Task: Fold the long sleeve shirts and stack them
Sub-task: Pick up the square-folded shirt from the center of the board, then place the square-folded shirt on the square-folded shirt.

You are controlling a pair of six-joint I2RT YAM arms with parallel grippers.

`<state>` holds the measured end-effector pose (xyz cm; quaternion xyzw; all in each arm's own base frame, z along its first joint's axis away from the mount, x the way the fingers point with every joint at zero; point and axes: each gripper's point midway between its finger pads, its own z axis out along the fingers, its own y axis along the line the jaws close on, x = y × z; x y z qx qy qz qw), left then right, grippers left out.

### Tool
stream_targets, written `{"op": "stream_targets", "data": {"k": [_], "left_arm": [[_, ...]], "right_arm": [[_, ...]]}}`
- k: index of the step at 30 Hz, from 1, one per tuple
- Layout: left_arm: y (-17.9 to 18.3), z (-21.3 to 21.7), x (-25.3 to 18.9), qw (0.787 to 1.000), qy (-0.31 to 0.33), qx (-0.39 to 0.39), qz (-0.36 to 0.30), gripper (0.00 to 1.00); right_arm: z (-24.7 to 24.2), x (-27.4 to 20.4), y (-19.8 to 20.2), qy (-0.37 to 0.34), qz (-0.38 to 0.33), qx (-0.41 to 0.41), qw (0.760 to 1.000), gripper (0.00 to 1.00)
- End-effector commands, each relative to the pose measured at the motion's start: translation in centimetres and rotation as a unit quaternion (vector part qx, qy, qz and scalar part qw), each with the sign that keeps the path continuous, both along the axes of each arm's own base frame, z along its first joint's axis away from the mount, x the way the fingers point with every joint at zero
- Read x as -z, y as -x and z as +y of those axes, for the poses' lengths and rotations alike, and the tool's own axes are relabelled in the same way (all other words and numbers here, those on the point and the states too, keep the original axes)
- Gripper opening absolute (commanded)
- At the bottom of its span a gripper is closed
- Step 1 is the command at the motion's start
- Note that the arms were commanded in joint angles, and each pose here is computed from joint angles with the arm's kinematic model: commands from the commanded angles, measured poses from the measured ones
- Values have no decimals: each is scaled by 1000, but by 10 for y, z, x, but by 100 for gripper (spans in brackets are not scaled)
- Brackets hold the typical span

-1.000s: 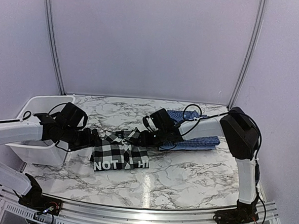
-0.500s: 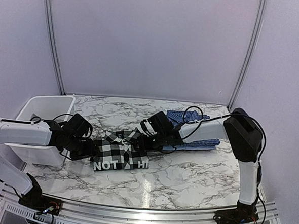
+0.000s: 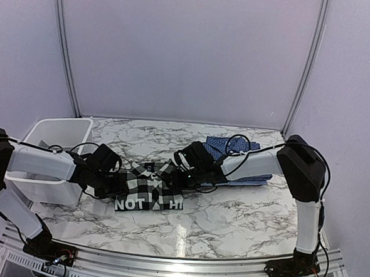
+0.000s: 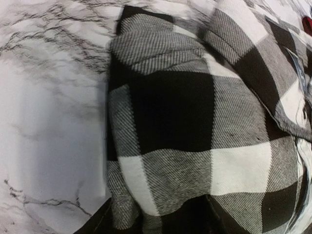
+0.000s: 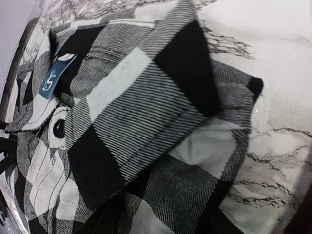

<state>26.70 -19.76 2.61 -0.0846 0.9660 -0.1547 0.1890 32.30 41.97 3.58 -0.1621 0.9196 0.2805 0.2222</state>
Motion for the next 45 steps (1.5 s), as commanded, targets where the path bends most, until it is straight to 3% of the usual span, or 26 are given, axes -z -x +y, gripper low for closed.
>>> {"op": "stream_targets", "data": {"k": [1, 4, 8, 11, 13, 30, 38, 45], "left_arm": [[-4, -13, 3, 1000, 12, 5, -4, 52], [-6, -17, 4, 1000, 19, 1, -3, 37], [-14, -27, -5, 999, 34, 2, -14, 17], [-20, -31, -18, 999, 44, 1, -31, 4], [-25, -31, -31, 998, 49, -4, -49, 0], [-56, -55, -176, 979, 110, 12, -170, 0], [-76, -96, -221, 969, 137, 41, -202, 0], [-101, -148, -231, 964, 148, 66, -210, 0]], "right_arm": [[13, 16, 13, 18, 18, -11, 1000, 42], [18, 14, 12, 19, 15, -13, 1000, 25], [22, 9, 8, 23, 7, -17, 1000, 10], [28, -2, 4, 21, -2, -23, 1000, 0], [32, -15, 0, 17, -12, -27, 999, 0], [37, -150, -26, -8, -110, -52, 993, 0], [-20, -194, -56, 4, -149, -8, 989, 0], [-89, -210, -85, 35, -172, 42, 984, 0]]}}
